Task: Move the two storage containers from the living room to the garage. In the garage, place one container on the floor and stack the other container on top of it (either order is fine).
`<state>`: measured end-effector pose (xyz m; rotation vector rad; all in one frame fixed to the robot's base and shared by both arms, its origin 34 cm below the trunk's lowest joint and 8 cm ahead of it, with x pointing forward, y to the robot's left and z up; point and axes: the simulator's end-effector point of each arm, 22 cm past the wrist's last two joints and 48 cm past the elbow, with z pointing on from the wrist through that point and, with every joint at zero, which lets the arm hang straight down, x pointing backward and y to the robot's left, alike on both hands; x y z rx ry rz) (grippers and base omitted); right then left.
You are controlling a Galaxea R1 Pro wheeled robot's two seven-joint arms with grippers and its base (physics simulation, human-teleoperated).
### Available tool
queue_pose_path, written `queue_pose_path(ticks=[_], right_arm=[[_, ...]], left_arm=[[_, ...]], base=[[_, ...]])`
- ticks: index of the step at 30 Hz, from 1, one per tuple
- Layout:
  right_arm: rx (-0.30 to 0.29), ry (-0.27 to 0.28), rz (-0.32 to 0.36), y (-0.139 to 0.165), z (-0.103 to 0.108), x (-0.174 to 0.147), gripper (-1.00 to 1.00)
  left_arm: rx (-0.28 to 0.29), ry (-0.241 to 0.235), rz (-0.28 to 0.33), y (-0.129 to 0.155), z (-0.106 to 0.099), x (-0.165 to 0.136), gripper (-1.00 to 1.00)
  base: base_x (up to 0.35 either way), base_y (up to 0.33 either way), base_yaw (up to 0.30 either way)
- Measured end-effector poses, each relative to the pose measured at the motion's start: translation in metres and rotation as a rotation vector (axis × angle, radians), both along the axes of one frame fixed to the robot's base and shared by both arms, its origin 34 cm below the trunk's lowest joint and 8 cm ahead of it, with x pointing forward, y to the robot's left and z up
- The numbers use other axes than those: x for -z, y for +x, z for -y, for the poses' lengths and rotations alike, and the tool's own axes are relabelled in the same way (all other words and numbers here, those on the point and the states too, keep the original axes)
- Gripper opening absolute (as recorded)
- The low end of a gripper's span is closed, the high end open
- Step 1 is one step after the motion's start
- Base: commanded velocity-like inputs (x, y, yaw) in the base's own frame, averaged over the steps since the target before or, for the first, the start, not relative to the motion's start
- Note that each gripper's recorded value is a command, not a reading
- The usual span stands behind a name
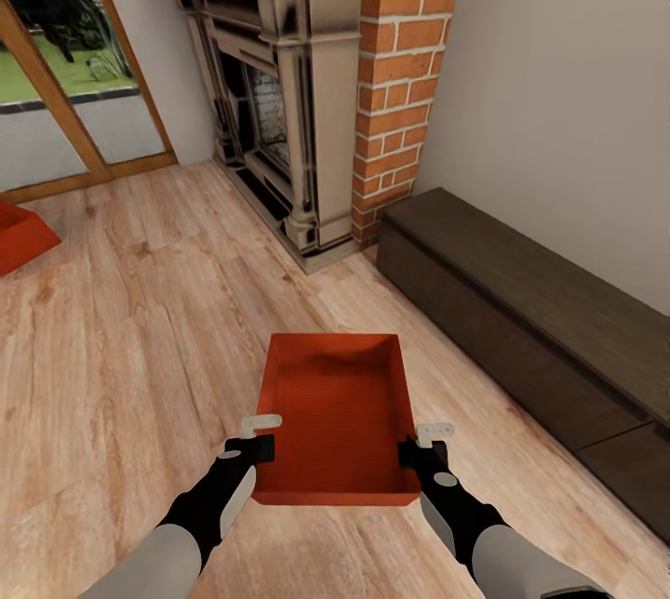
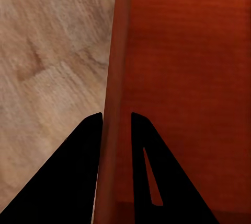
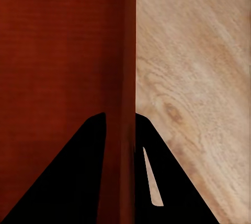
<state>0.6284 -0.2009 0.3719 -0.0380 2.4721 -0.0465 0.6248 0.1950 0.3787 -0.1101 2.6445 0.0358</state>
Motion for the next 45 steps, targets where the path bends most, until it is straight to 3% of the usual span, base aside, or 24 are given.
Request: queue_pose_path(ticks=[45], right_arm=[[-0.007, -0.008, 0.002, 0.011, 0.000, -0.086, -1.00]], left_arm=[[-0.006, -0.003, 0.001, 0.009, 0.000, -0.085, -1.00]], base=[[0.000, 0.000, 0.000]])
